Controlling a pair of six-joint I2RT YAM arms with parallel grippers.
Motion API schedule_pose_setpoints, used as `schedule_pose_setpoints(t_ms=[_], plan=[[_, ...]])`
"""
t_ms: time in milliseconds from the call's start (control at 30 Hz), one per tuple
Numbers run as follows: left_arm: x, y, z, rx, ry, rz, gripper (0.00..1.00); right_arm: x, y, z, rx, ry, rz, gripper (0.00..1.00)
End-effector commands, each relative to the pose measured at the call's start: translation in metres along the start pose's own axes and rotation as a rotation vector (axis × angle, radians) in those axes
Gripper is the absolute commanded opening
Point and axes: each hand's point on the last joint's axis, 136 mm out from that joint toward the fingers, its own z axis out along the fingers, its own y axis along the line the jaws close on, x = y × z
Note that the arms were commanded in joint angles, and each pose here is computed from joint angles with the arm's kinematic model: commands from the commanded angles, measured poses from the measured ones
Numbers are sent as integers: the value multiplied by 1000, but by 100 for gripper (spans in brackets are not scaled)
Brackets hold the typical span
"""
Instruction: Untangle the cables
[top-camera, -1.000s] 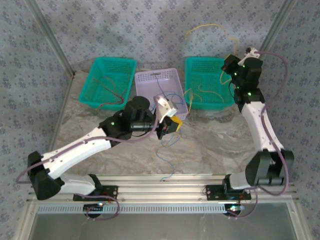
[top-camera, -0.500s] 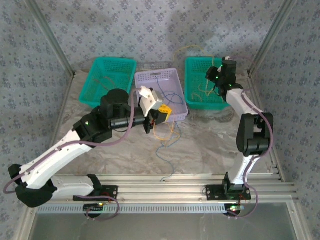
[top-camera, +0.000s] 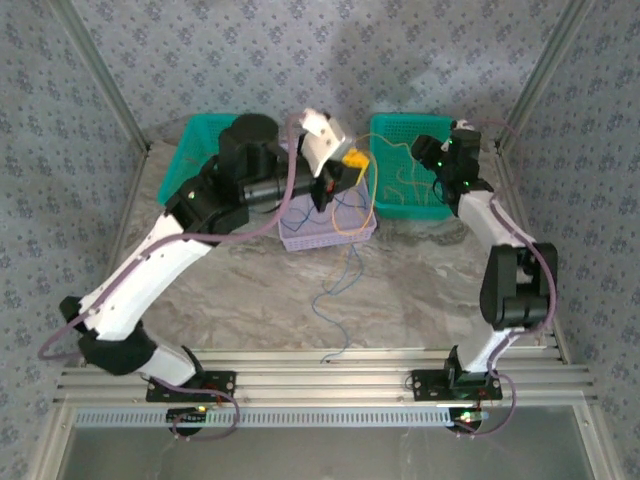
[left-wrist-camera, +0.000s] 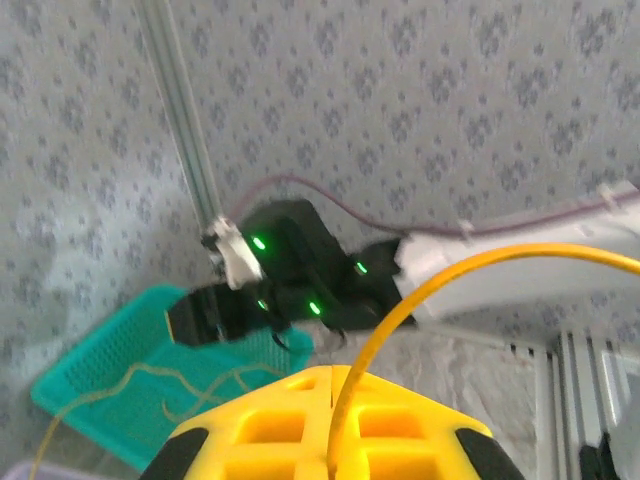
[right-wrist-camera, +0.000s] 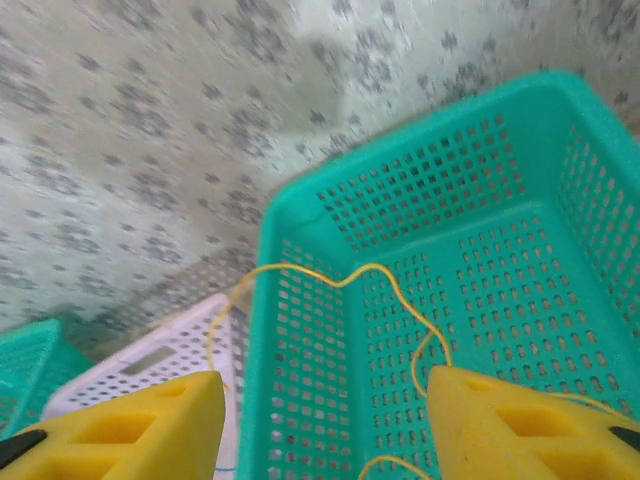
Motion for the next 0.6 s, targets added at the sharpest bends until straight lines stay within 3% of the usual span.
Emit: schedule_pose_setpoints(t_ms=[0,133,233,367,567], plan=[[-43,1,1,35,-74,66,0,-40,50,-54,-189,-163,-34,59],[-66,15,24,44,-127,65,0,-22,87,-106,-388,-181,-56,60],[-72,30,40,27,-175,51,0,-12,95,-145,-443,-241,-55,61],[-61,65,73,-10,-216,7,0,-12,74,-193,-312,-368,-59,61],[-19,138,131,-149,-263,-11,0,-25,41,-262,-144,-548,-78,61]])
